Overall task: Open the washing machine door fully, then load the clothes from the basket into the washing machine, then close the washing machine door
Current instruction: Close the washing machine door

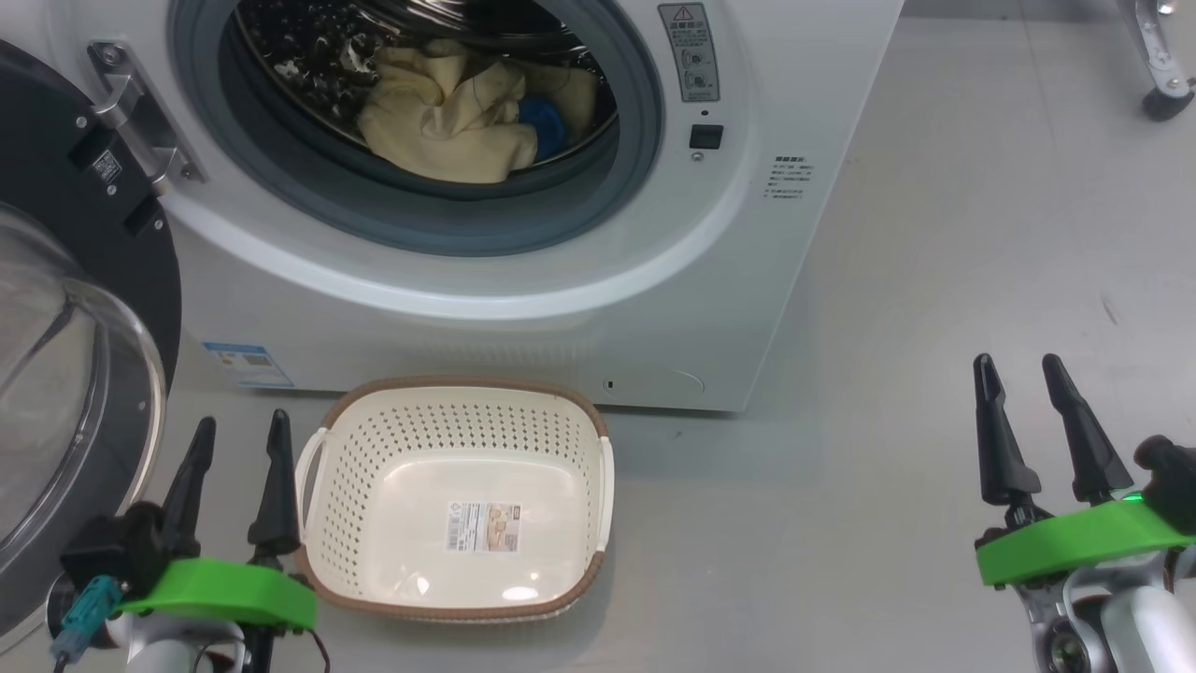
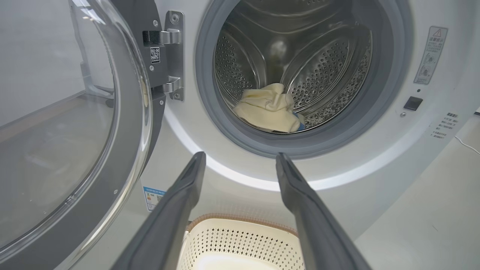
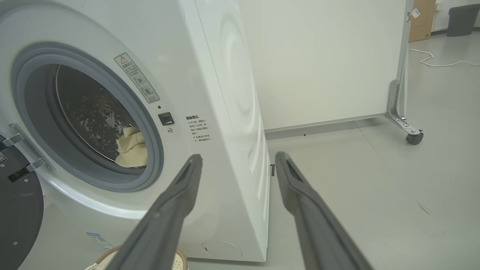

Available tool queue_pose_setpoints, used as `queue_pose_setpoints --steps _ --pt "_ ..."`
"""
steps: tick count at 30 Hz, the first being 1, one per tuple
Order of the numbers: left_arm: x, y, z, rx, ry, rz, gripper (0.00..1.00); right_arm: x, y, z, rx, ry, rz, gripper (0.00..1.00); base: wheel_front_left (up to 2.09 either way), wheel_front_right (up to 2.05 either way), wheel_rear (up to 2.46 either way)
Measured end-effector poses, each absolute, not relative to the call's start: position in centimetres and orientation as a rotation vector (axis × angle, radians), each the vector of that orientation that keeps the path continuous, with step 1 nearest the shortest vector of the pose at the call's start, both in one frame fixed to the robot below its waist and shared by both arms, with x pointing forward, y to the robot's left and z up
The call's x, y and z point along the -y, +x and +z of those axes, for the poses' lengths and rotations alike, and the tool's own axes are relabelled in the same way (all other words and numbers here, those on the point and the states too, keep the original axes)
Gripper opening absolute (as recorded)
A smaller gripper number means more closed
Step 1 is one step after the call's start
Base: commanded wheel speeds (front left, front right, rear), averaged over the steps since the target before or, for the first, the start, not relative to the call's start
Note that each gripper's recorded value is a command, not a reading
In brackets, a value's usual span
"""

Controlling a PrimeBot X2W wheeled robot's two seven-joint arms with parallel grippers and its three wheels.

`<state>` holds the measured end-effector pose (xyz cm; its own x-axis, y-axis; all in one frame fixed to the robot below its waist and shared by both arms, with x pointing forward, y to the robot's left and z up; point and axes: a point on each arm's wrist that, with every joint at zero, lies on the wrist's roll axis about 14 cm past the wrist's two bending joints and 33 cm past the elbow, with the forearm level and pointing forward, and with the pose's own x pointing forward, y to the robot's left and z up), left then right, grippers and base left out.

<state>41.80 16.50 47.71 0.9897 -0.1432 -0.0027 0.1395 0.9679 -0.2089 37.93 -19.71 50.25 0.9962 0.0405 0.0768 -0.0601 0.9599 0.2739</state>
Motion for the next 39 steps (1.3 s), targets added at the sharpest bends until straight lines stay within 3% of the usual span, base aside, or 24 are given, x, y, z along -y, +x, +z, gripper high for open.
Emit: queue_pose_setpoints --steps 19,31,39 --pt "-16.4 41.0 47.2 -0.035 -0.213 -0.145 1.0 19.4 38.0 50.6 0.08 0.28 0.061 1.0 -1.55 1.55 0.0" --pt "-16.8 40.6 46.9 -0.044 -0.219 -0.132 1.0 18.6 38.3 50.3 0.07 0.285 0.086 1.0 -0.22 0.22 0.0" --pt "-18.9 39.7 46.9 -0.038 -0.241 -0.061 1.0 15.3 39.2 49.8 0.046 0.297 0.182 1.0 0.0 0.0 0.0"
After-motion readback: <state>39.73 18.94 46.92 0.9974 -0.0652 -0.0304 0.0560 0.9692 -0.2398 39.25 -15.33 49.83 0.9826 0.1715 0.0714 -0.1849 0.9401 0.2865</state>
